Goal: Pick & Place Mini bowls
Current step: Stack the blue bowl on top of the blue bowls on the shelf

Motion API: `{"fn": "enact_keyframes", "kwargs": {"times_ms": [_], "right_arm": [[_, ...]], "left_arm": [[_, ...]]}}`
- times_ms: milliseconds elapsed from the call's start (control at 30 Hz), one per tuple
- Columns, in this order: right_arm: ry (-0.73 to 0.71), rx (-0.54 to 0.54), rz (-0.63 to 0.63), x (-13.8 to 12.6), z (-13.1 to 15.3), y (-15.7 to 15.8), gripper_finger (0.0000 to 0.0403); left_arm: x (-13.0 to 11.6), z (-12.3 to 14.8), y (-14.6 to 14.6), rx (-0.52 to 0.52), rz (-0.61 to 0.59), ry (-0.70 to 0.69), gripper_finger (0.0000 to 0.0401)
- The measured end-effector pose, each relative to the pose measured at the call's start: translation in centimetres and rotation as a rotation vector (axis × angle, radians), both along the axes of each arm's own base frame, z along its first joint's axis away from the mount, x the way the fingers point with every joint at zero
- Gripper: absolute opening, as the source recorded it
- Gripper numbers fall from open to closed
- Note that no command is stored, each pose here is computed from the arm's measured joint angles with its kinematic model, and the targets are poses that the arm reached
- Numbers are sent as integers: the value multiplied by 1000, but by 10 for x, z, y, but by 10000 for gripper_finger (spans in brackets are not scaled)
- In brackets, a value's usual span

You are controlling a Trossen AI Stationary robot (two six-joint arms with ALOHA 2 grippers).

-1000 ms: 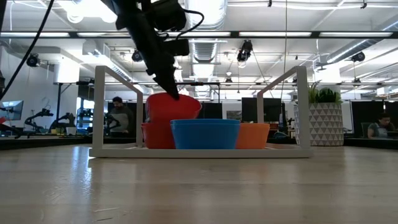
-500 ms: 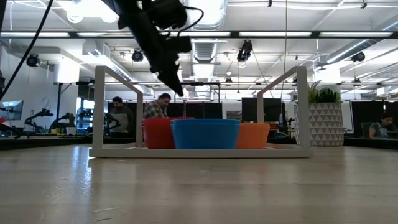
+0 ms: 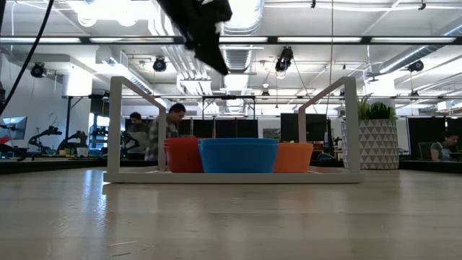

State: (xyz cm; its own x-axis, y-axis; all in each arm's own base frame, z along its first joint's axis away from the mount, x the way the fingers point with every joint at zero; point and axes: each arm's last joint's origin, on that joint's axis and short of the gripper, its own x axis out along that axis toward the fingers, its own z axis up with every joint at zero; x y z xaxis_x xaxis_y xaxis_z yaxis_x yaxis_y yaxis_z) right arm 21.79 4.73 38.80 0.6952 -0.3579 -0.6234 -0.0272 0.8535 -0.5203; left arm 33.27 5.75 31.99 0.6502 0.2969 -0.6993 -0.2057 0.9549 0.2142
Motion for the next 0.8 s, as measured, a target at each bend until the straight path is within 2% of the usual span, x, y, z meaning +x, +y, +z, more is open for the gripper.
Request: {"fn": "enact_keyframes", "kwargs": {"times_ms": [167,367,467,667,800], "right_arm": [[-22,47,-45,0,0,0,118],[38,116,-147,-9,-7,-2,48],[100,183,-168,-14,-13,-2,15],[242,389,-76,-20,-27,14,9],[338,429,-11,-26,-46,32,8]], "left_arm": [[2,20,-19,106,-1,-15,6],[1,28,-46,219,13,0,1],[-1,28,-62,252,-8,8,1],[-14,38,-91,288,-18,-28,0],[-27,46,-109,292,-23,-76,0]]}}
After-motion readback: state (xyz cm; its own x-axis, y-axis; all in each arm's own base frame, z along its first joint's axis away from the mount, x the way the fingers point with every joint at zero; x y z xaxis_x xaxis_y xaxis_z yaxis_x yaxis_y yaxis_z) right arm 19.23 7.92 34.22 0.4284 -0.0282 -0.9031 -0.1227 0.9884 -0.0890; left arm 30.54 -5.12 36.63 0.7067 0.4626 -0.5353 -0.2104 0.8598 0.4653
